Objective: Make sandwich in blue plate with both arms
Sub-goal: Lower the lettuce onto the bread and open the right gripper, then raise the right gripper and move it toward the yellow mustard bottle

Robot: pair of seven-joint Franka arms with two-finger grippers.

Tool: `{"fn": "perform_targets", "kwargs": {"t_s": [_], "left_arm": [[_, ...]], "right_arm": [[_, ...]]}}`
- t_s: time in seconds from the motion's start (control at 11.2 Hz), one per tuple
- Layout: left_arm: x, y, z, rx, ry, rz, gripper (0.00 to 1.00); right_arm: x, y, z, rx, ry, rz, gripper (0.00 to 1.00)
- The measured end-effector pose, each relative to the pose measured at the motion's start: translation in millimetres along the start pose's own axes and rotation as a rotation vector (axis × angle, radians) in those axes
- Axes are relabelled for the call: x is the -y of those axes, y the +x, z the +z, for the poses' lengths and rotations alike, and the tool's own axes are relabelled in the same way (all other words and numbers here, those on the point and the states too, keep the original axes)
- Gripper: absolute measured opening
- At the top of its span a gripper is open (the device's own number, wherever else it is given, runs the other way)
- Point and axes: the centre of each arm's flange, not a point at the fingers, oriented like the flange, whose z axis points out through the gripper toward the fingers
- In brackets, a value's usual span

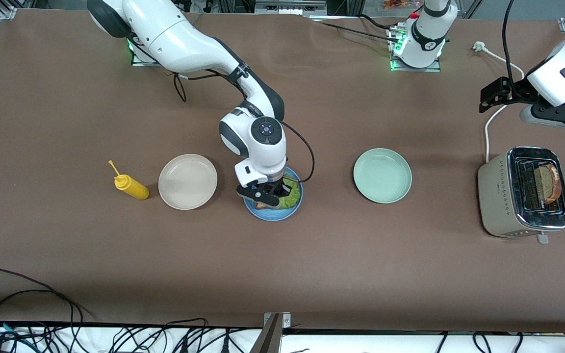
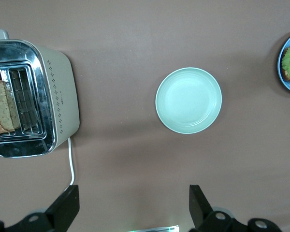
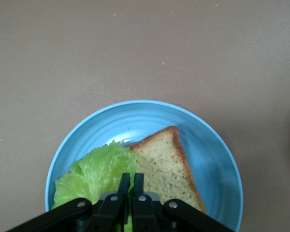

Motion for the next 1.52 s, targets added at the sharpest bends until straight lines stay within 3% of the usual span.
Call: {"fn": "perform_targets", "kwargs": {"t_s": [0.09, 0.18, 0.45, 0.71, 0.8, 0.98, 1.25, 1.52], "left_arm": [[0.0, 0.0, 0.0, 0.000, 0.000, 0.000, 1.00], [0.0, 0.0, 0.0, 0.000, 0.000, 0.000, 1.00], [0.0, 0.0, 0.0, 0.000, 0.000, 0.000, 1.00], [0.0, 0.0, 0.0, 0.000, 0.000, 0.000, 1.00], [0.1, 0.0, 0.0, 0.000, 0.000, 0.000, 1.00], [0.1, 0.0, 0.0, 0.000, 0.000, 0.000, 1.00], [0.1, 0.0, -0.1, -0.001, 0.000, 0.000, 1.00], [0.2, 0.1, -0.1, -0.001, 0.000, 0.000, 1.00]], "right_arm": [[-0.3, -0.2, 2.2, -0.002, -0.001, -0.002, 0.08], [-0.5, -0.2, 3.4, -0.002, -0.002, -0.003, 0.18], [-0.4, 0.7, 3.3, -0.006, 0.002, -0.003, 0.54], [-7.3, 16.0, 0.1, -0.021, -0.001, -0.078, 0.93], [-13.9, 28.4, -4.3, -0.023, -0.007, -0.103, 1.00], [-33.8, 61.0, -20.7, -0.015, -0.032, -0.185, 1.00], [-89.4, 133.7, -66.0, 0.089, -0.002, -0.312, 1.00], [-149.9, 191.1, -101.8, 0.125, -0.006, -0.420, 1.00]]}}
